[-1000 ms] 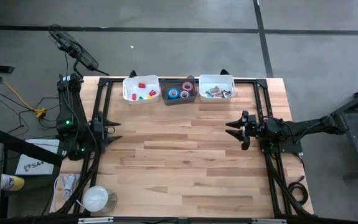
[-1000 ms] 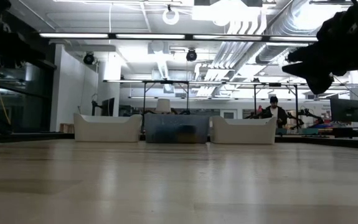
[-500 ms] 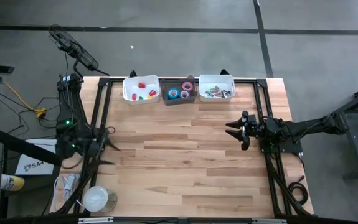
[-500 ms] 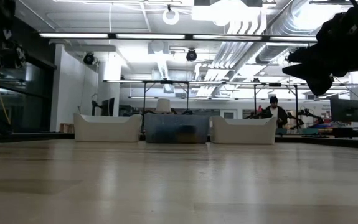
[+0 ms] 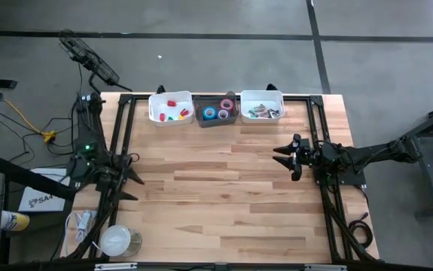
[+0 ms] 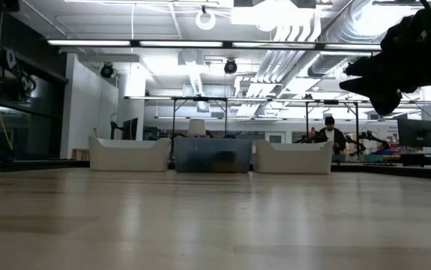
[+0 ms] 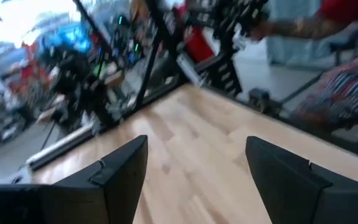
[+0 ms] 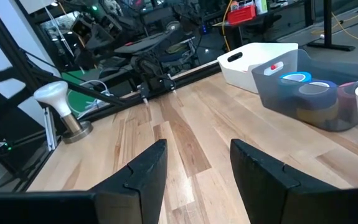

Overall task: Pick and place Stapler, Stapler remover, tape
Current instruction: Return to Home Position

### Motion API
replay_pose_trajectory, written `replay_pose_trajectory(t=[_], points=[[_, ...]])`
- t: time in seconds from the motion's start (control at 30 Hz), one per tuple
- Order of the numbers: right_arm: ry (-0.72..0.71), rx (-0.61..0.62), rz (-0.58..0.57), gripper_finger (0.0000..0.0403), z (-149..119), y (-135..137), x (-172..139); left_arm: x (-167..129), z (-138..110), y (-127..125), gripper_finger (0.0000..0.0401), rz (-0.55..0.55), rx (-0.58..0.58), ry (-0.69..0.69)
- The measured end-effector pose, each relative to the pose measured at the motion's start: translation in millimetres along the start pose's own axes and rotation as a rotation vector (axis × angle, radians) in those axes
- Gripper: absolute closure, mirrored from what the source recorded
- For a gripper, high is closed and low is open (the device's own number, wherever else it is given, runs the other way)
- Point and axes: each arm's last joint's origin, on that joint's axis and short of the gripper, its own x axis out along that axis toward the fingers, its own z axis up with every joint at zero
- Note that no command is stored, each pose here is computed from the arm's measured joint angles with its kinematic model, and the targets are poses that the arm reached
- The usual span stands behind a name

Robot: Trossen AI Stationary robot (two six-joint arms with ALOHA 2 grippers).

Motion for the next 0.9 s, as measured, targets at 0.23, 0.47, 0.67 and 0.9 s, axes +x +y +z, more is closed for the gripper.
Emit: replay_pose_trajectory(t=[0.23, 0.47, 0.67, 0.9], points=[[0.0, 0.003, 0.0, 0.0236, 0.0, 0.0, 0.0, -3.6, -20.1, -4.1, 0.0135, -0.036, 0.049, -0.199], [-0.002, 0.007, -0.003, 0.0236, 0.1, 0.0, 0.0, -7.2, -18.2, -0.1, 0.0135, -0.013, 0.149, -0.336], [-0.01, 0.005, -0.024, 0.0236, 0.4, -0.7, 0.0, 1.9, -27.2, -0.6, 0.0135, -0.023, 0.168, -0.36], [-0.011, 0.003, -0.024, 0.0236, 0.4, -0.7, 0.0, 17.4, -44.1, 7.2, 0.0135, -0.024, 0.151, -0.366]])
